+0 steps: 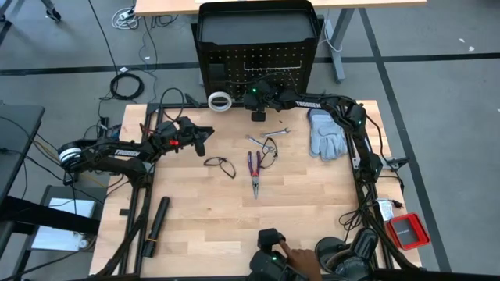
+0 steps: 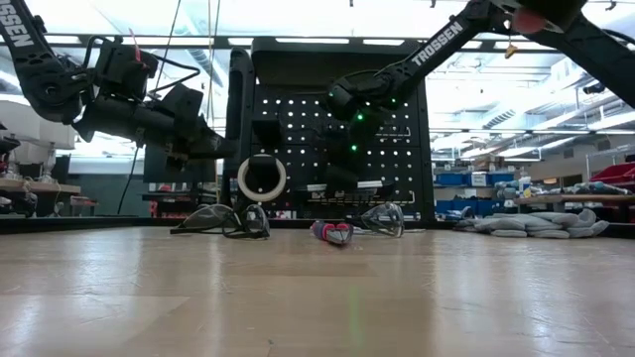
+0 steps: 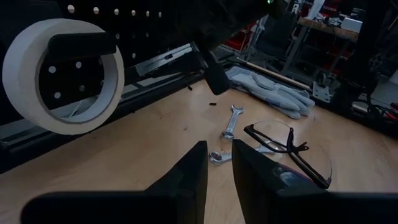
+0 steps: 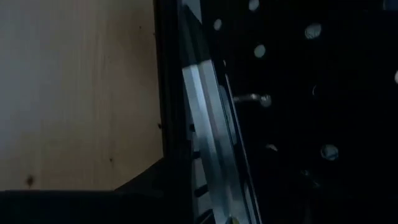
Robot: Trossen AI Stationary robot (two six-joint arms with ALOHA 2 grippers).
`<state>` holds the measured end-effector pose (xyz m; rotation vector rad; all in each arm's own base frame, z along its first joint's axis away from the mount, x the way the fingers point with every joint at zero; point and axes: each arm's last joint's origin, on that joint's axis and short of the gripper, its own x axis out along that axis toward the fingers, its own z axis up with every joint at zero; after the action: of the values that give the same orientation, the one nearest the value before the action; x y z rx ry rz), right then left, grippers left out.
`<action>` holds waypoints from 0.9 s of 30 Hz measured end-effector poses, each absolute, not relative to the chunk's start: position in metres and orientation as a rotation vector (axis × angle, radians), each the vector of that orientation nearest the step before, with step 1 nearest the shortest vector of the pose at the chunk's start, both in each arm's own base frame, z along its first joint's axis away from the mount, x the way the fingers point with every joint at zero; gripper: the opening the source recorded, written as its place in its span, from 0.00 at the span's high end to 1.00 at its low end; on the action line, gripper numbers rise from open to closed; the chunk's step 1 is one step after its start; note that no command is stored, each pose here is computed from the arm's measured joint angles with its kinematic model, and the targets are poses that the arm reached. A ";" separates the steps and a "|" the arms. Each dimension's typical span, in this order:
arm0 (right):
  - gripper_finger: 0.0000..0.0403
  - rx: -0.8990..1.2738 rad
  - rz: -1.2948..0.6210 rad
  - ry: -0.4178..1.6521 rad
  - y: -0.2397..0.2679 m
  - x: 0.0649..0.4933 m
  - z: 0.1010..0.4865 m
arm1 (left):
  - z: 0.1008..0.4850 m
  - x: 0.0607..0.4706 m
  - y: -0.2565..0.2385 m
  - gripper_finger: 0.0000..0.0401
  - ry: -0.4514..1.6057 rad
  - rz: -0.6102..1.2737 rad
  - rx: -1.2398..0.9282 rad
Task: Hang tools onto peg board
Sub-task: Remove the black spirit level from the black pegboard
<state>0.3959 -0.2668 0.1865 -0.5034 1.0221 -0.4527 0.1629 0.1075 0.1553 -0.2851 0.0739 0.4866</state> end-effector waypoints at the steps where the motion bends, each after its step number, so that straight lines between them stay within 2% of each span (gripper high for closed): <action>1: 0.59 -0.504 -0.456 1.027 -0.267 0.395 0.186 | 0.155 0.163 0.107 0.81 0.074 0.487 -0.285; 11: 0.82 -0.526 -0.463 1.003 -0.267 0.397 0.191 | 0.155 0.163 0.107 0.81 0.073 0.487 -0.285; 27: 0.82 -0.606 -0.573 1.126 -0.244 0.407 0.192 | 0.155 0.163 0.107 0.81 0.073 0.487 -0.290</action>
<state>0.4067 -0.2436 0.1916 -0.6062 1.1257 -0.5729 0.1629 0.1075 0.1552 -0.2897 0.0731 0.4868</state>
